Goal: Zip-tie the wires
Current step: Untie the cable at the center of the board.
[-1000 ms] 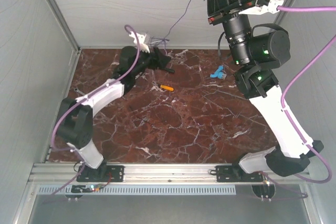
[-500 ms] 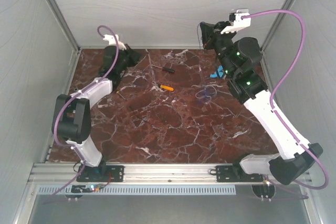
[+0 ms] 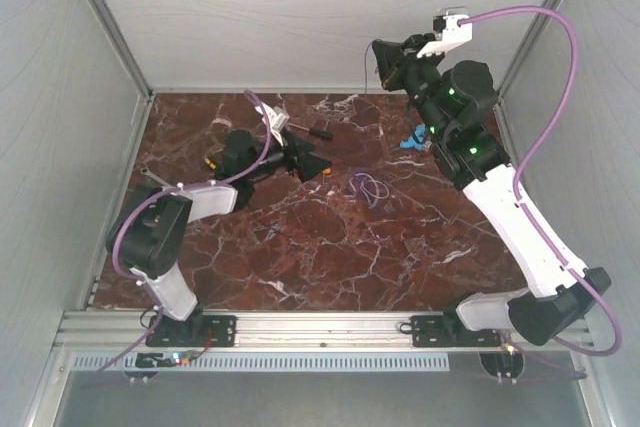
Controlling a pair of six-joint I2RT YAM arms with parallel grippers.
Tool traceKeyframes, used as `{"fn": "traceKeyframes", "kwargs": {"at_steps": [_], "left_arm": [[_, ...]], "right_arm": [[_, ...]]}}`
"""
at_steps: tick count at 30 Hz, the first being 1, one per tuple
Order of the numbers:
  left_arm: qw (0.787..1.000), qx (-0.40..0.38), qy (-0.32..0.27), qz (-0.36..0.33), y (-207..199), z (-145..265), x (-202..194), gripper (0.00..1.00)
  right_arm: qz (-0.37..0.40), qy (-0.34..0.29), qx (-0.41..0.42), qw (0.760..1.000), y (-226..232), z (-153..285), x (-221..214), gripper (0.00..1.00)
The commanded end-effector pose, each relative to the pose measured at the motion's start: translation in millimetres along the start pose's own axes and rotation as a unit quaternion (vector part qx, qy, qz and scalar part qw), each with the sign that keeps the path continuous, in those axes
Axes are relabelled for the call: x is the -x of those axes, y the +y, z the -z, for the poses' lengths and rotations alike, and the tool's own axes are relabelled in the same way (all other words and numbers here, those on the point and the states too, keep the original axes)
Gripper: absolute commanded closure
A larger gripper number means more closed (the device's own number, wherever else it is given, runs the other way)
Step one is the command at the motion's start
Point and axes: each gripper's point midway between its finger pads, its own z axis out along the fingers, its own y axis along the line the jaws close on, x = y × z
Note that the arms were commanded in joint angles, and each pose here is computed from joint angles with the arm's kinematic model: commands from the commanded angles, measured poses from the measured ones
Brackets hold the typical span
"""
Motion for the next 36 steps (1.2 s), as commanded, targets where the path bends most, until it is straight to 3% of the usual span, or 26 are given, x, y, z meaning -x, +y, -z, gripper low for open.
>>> {"fn": "traceKeyframes", "kwargs": {"at_steps": [1, 10, 21, 32, 34, 36], "left_arm": [[0.985, -0.104, -0.082, -0.108, -46, 0, 25, 0.00], [0.989, -0.078, -0.065, -0.103, -40, -23, 15, 0.01], [0.991, 0.012, -0.046, -0.127, -4, -49, 11, 0.17], [0.991, -0.015, -0.012, -0.130, -18, -51, -25, 0.15], [0.991, -0.028, -0.008, -0.129, -21, -50, -30, 0.19], [0.991, -0.038, -0.003, -0.127, -23, -52, -34, 0.30]], "right_arm": [[-0.021, -0.026, 0.040, 0.999, 20, -1, 29, 1.00], [-0.032, -0.028, 0.064, 0.997, 32, -6, 39, 1.00], [-0.040, -0.028, 0.073, 0.996, 36, -6, 40, 1.00], [-0.033, -0.040, 0.066, 0.997, 34, -2, 50, 1.00], [-0.032, -0.041, 0.066, 0.996, 34, -1, 52, 1.00], [-0.032, -0.043, 0.065, 0.996, 34, 0, 53, 1.00]]}}
